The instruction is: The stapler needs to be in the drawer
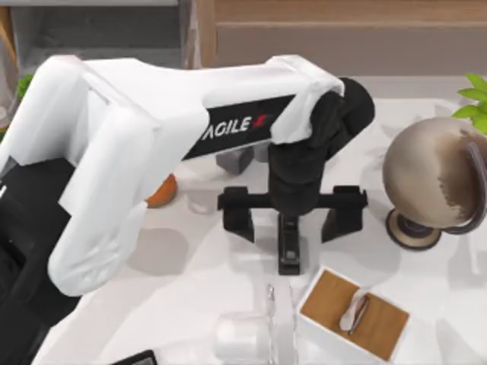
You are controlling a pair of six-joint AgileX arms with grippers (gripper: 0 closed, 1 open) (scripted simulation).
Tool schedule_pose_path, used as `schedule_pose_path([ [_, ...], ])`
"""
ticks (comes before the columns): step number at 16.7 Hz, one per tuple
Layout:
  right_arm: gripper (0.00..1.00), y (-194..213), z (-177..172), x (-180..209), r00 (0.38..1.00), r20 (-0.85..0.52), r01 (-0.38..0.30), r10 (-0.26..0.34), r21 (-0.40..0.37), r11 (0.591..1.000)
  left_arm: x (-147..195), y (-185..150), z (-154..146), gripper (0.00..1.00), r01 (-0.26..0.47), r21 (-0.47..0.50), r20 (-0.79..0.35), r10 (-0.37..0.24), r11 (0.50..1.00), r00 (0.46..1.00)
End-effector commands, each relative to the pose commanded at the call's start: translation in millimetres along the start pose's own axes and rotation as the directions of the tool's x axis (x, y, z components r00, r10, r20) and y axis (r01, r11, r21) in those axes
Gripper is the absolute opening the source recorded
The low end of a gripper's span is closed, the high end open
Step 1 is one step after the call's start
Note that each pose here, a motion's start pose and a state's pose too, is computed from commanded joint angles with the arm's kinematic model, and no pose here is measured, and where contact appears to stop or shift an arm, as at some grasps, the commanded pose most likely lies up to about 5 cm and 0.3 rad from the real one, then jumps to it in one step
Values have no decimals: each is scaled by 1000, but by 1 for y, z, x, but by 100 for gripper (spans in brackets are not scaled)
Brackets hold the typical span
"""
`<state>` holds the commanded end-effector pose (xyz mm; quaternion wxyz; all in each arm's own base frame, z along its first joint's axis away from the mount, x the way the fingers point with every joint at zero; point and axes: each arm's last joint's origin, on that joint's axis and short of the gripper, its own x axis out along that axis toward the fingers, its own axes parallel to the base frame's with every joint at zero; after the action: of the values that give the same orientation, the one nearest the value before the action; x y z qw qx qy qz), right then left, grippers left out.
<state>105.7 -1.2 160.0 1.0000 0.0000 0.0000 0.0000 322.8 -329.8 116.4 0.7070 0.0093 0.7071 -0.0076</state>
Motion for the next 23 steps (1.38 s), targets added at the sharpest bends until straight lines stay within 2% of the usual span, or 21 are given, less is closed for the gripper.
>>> schedule_pose_path([
  [11, 100, 0, 0, 0, 1000, 0, 0, 0, 0, 1000, 0, 0, 0, 2, 0, 0, 0, 0, 1000, 1000],
  [23, 100, 0, 0, 0, 1000, 0, 0, 0, 0, 1000, -7, 2, 1, 0, -2, -3, -1, 2, 1000, 1000],
])
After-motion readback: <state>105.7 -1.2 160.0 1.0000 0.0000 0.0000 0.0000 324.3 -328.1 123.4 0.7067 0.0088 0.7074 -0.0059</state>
